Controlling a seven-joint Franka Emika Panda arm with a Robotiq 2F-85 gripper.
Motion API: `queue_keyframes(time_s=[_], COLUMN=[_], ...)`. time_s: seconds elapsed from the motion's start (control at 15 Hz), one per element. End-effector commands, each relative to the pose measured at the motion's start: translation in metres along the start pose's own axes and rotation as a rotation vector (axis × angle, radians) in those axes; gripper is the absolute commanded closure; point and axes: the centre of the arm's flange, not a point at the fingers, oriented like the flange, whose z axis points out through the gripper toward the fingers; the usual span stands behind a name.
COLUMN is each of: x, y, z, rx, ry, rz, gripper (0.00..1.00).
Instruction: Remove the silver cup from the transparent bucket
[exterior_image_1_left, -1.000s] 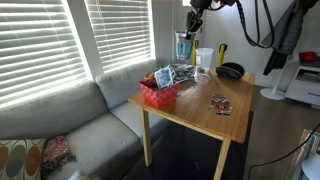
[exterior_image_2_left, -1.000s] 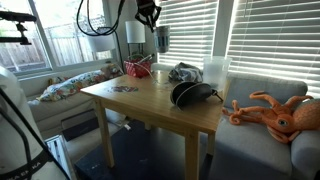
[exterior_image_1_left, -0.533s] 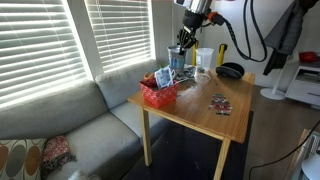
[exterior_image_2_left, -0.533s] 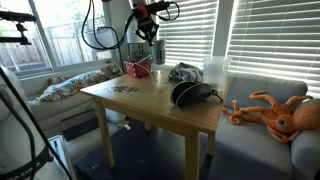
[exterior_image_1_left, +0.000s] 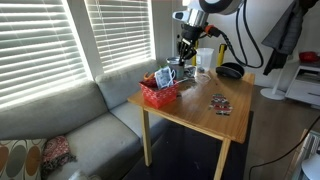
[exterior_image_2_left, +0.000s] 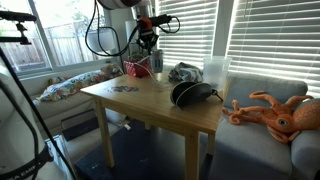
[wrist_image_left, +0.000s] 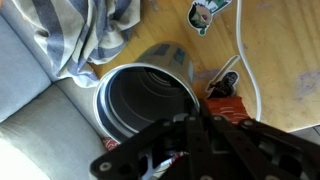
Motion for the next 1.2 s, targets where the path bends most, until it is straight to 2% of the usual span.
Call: queue_keyframes(time_s=[0.0, 1.0, 1.07, 1.13], x=[-0.006, -0.015, -0.015, -0.015], y=[-0.001, 0.009, 0.009, 0.009], z=[0.005, 0.034, 0.033, 0.032], rx=[0.006, -0.011, -0.01, -0.011], ry=[0.013, 0.005, 0.006, 0.006], rz=[-0.029, -0.113, -0.116, -0.119], gripper=[0.99, 0.99, 0.73, 0.68])
